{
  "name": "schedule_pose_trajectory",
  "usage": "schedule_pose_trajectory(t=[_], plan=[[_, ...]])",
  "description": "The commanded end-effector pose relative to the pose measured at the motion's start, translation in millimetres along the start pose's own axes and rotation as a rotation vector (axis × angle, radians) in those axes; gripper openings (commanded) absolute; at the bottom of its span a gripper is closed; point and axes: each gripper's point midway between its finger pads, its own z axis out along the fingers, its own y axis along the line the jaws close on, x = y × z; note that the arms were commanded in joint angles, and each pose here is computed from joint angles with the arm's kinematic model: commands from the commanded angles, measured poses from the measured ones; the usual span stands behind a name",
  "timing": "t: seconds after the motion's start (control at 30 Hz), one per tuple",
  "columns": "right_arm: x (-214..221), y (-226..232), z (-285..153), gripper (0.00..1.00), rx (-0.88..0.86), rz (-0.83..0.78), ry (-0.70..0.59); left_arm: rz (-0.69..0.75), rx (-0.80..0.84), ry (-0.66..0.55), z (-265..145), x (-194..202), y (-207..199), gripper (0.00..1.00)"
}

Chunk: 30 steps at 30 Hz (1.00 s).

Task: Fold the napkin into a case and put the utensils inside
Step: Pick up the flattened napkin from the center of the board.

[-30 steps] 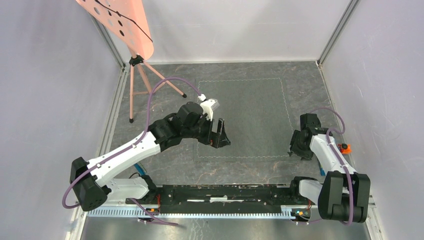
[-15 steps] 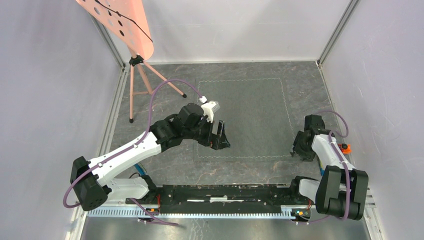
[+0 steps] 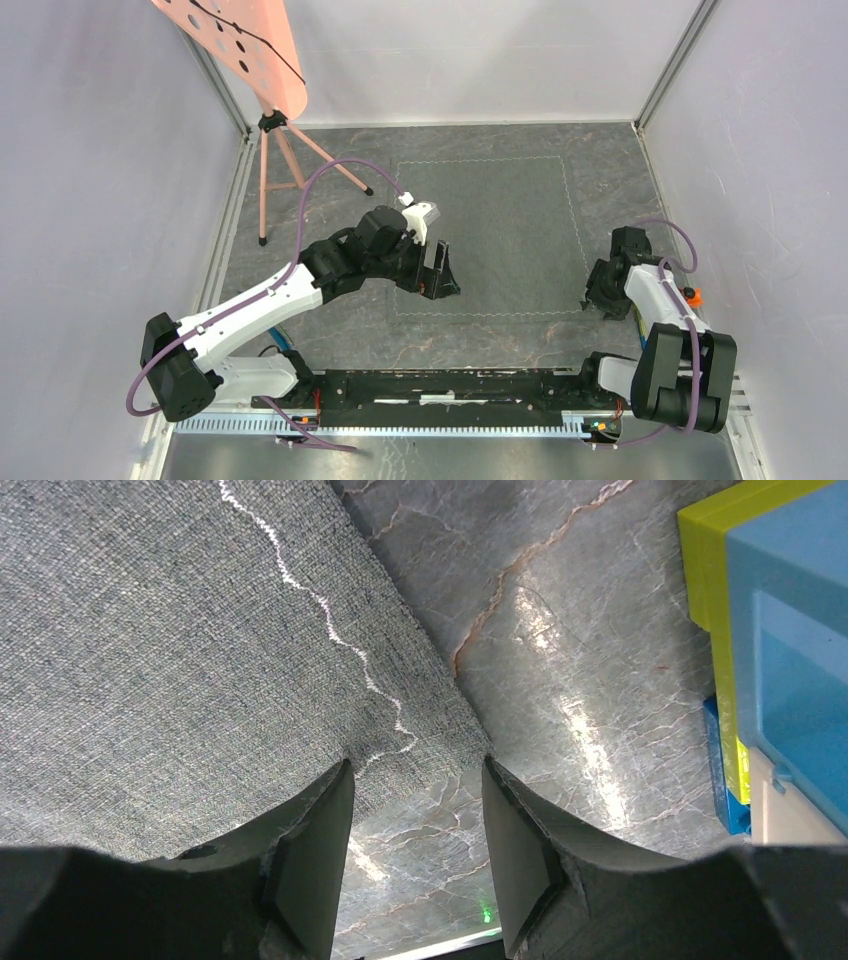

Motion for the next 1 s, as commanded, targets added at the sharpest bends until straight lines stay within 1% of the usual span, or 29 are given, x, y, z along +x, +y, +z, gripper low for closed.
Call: schedule_pose_trajectory(t=[0.0,0.2,0.23,0.4,0.5,0.6,0.63,0.67,0.7,0.73,0.83,0.9,0.97], plan=[[-7.9,1.8,5.8,0.56,0.000,0.026,-0.014,0.050,0.021,-0.005,-0.9,-2.7,-1.2,0.96],[-3.9,-7.2,16.5,0.56,0.042,0.036,-0.014,0.048,0.005,-0.002,0.4,-0.8,3.6,0.96],[-3.5,-8.1,17.4,0.55,0.044,0.039,-0.015,0.047,0.001,-0.002,0.6,-1.0,4.3,0.96],[-4.7,-6.6,18.1,0.35,0.029,0.039,-0.035,0.041,-0.019,0.012,5.8,2.4,10.1,0.96],[-6.5,-2.4,15.0,0.28,0.002,0.030,-0.046,0.028,-0.067,0.031,9.9,7.1,20.3,0.97],[-5.6,3.4,12.2,0.25,-0.040,0.023,-0.061,-0.008,-0.185,0.033,8.1,8.6,40.0,1.00],[-5.4,5.7,11.2,0.24,-0.057,0.022,-0.071,-0.034,-0.218,0.026,6.6,9.7,45.5,1.00],[-4.5,7.8,11.5,0.23,-0.072,0.019,-0.080,-0.090,-0.271,0.007,4.3,10.1,53.5,1.00],[-5.4,10.8,10.6,0.13,-0.094,0.011,-0.095,-0.156,-0.300,-0.004,2.2,13.4,57.2,1.00],[-5.8,11.6,10.2,0.01,-0.103,0.006,-0.108,-0.207,-0.333,-0.024,0.8,15.2,63.1,1.00],[-4.5,6.9,9.3,0.00,-0.086,-0.006,-0.121,-0.384,-0.385,-0.034,-1.5,26.5,69.0,1.00],[-9.2,8.3,4.2,0.00,-0.091,-0.001,-0.134,-0.523,-0.462,-0.034,-4.7,39.3,78.9,1.00],[-12.5,8.9,0.8,0.00,-0.091,0.029,-0.151,-0.681,-0.570,-0.031,-8.0,59.2,94.9,1.00]])
